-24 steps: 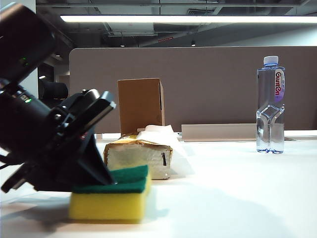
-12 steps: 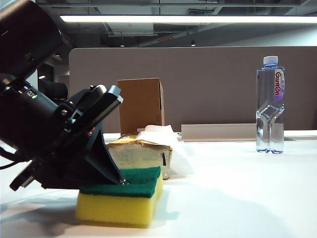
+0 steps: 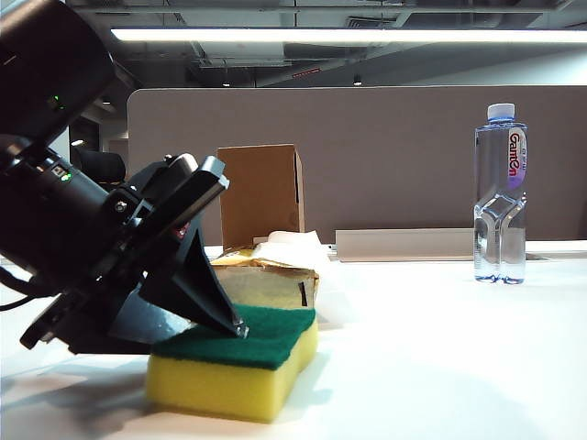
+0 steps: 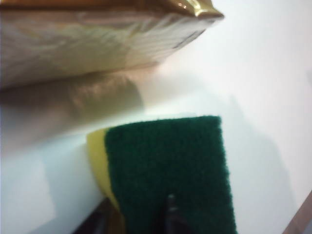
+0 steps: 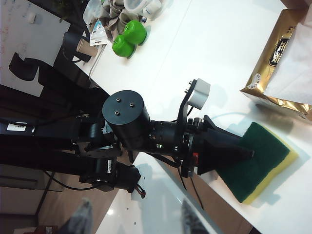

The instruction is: Move the sponge from left to right to wipe the table, avoiding obstacles on the table, and finally reaching the bottle of mineral water.

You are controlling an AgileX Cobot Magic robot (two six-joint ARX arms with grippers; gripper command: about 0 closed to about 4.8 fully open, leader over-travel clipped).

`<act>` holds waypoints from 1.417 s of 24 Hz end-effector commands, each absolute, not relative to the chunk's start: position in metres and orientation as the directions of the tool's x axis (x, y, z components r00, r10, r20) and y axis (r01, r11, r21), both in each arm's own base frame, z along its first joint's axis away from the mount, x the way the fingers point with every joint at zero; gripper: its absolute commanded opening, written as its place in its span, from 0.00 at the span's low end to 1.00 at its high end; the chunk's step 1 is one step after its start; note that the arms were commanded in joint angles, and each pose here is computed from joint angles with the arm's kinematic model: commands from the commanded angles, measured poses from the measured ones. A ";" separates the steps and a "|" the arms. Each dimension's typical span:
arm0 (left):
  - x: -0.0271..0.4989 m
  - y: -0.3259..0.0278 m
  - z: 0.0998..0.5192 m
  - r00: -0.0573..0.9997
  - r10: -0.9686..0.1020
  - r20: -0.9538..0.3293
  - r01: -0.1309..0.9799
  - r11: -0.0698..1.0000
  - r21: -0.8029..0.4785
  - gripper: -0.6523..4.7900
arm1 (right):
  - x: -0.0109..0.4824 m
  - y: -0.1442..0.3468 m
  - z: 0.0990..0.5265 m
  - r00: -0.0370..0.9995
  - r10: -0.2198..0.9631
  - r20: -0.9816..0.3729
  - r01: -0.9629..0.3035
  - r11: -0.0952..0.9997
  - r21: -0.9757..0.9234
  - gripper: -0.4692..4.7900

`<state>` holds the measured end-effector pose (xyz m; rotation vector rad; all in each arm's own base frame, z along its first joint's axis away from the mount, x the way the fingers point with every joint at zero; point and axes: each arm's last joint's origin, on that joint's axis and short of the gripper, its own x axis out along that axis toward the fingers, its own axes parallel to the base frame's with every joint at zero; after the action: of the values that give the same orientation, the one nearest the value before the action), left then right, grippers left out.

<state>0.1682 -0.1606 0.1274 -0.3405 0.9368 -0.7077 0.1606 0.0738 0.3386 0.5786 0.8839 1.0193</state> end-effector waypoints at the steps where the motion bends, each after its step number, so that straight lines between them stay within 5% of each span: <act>1: 0.169 -0.162 0.129 0.403 -0.691 -0.600 0.405 0.723 -0.560 0.52 | 0.160 0.074 0.341 0.238 0.909 -0.343 -0.495 0.417 0.762 0.53; 18: 0.183 -0.169 0.153 0.430 -0.695 -0.577 0.435 0.719 -0.542 0.52 | 0.160 0.074 0.341 0.237 0.909 -0.343 -0.494 0.417 0.763 0.53; 34: 0.186 -0.114 0.198 0.590 -0.619 -0.518 0.414 0.783 -0.464 0.52 | 0.154 0.073 0.337 0.196 0.910 -0.366 -0.469 0.415 0.780 0.53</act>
<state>0.1871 -0.1169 0.1932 -0.3330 0.7398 -0.6045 0.1554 0.0727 0.3350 0.5874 0.9403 1.0295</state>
